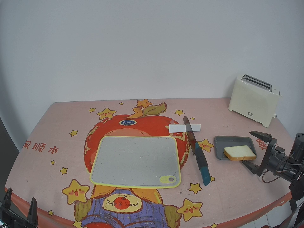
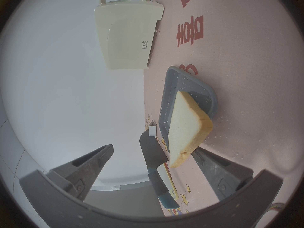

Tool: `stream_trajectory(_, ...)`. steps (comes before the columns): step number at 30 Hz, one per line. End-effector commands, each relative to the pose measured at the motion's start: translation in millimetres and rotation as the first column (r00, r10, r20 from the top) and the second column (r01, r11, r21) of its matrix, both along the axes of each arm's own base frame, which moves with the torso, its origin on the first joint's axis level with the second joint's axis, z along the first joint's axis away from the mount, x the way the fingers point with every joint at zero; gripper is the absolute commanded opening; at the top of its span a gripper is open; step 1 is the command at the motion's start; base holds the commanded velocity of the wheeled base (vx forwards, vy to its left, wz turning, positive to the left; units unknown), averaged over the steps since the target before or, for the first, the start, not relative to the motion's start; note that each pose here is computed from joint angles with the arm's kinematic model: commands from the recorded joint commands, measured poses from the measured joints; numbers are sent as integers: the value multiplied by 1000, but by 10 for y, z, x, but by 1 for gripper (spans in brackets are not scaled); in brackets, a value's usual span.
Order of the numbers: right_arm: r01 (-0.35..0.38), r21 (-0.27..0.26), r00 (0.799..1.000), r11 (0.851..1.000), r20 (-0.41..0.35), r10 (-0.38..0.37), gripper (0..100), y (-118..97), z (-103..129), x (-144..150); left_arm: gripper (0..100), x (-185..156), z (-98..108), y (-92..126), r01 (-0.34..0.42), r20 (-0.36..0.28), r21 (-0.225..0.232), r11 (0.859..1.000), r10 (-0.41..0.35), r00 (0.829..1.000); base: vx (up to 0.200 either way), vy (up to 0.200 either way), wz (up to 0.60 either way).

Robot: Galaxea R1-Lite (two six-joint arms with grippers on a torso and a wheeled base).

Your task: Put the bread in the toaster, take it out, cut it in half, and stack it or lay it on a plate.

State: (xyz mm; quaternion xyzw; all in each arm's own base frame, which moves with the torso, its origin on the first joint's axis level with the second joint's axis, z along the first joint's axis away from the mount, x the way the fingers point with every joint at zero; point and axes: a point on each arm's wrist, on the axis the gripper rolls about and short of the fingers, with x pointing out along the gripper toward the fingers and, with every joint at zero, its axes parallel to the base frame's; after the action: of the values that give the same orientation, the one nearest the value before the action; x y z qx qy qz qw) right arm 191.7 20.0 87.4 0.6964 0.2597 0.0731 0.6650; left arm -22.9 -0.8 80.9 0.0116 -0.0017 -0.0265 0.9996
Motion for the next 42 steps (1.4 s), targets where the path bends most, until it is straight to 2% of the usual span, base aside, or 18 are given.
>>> stream_trajectory(1,-1,-1,1000,1000,-17,1,100,-1,-25,-33,100,7,-51,0,1,-9,0,1000,-1,1000,0,0,0)
stream_trajectory(13,-2,-4,999,1000,-48,1,100,1,-94,2,100,7,-51,0,1,-9,0,1000,-1,1000,0,0,0)
stream_trajectory(42,4,-5,999,1000,-46,-4,100,1,-102,13,100,7,-51,0,1,-9,1,1000,-1,1000,0,0,0)
